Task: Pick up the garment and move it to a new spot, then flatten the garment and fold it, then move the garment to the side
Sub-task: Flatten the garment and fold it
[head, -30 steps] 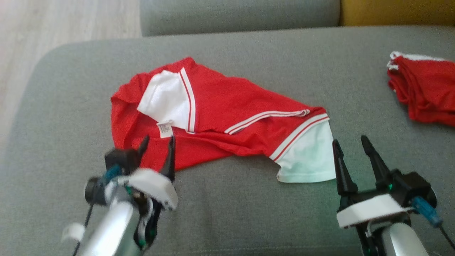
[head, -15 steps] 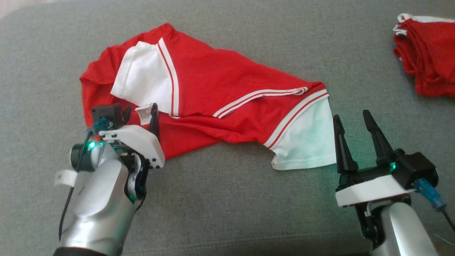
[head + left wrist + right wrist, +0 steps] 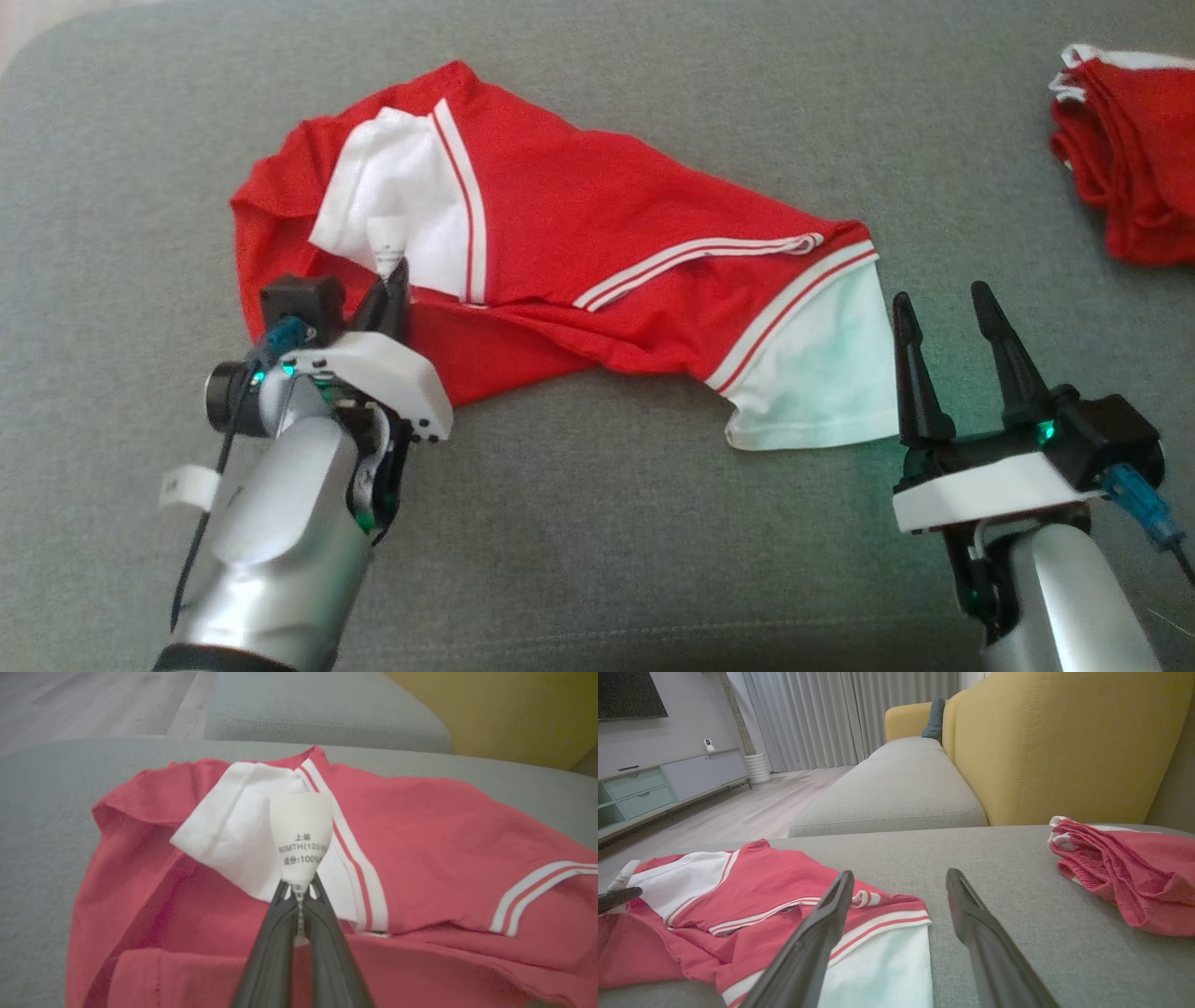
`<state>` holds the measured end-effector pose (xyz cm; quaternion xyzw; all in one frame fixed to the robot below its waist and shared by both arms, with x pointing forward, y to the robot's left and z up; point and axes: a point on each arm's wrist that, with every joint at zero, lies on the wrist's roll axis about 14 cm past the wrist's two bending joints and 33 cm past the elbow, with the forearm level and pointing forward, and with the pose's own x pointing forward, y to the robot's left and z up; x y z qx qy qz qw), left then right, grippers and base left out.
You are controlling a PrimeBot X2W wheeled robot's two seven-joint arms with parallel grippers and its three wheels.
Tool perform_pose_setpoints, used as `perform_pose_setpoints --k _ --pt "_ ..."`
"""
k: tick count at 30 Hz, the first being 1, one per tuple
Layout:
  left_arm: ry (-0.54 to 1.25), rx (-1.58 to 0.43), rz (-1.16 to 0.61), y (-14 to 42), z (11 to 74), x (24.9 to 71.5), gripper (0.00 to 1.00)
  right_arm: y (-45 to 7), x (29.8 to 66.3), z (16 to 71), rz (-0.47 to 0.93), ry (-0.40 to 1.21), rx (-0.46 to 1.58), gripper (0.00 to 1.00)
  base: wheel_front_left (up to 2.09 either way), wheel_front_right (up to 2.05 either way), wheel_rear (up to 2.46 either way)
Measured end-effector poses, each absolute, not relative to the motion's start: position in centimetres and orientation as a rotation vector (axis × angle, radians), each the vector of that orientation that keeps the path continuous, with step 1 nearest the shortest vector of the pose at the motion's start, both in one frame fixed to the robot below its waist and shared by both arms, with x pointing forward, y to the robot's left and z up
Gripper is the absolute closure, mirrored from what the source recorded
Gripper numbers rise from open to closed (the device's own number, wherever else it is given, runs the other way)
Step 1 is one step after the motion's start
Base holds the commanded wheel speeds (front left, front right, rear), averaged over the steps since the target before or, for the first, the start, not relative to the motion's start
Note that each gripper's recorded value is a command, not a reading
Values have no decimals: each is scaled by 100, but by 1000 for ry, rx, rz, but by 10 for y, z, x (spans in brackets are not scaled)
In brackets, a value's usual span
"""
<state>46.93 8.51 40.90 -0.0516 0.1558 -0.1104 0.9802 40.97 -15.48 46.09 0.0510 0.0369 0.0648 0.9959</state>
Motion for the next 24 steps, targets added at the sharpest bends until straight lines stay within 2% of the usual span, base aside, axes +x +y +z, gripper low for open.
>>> perform_pose_setpoints --k 3,7,14,24 --pt "227 -118 -245 81 431 459 100 -150 411 466 142 59 106 0 0 0 0" --pt "218 -142 -257 79 432 434 100 -146 413 469 152 48 108 0 0 0 0" --pt "259 -190 -235 83 430 373 100 -133 417 478 191 23 113 0 0 0 0" --pt "366 -224 -239 75 410 337 100 -133 410 473 192 45 101 0 0 0 0"
